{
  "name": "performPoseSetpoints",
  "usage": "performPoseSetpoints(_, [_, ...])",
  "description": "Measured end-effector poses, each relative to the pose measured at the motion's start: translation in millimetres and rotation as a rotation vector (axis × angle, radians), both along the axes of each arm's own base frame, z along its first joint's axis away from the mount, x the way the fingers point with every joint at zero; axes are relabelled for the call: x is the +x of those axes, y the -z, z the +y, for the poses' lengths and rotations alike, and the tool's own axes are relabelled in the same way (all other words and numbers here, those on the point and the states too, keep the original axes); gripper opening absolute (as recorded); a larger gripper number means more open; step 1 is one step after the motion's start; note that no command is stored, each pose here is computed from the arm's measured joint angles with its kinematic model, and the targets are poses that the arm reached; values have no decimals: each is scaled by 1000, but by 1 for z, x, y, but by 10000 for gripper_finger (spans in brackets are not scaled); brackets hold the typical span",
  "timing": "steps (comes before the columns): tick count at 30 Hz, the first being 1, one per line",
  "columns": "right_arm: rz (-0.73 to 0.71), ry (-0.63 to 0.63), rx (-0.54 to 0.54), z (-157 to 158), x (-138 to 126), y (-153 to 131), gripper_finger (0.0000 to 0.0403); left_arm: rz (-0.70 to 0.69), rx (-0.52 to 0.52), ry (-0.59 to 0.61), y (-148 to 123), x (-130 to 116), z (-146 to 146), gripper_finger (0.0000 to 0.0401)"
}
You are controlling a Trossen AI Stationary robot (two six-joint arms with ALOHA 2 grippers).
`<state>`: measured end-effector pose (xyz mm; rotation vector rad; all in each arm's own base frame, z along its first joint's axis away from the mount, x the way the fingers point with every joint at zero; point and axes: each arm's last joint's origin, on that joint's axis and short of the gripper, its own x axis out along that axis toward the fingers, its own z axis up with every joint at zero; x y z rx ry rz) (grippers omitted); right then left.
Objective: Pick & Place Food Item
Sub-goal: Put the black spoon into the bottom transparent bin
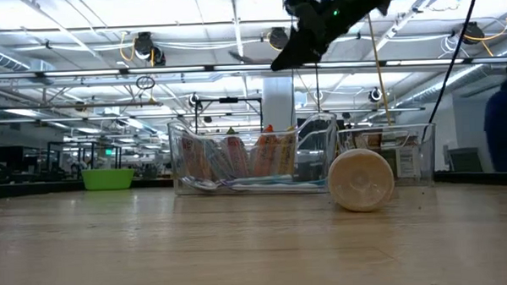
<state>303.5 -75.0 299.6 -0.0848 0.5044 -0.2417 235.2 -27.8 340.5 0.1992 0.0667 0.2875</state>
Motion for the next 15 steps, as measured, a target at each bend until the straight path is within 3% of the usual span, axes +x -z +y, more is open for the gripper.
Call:
performPoseSetpoints(5, [50, -27, 114, -16, 11, 23, 4, 16, 15, 72, 5, 7, -2, 223])
performPoseSetpoints(15, [271, -50, 200, -30, 60, 56, 4, 25, -1, 46, 13, 20, 3, 223])
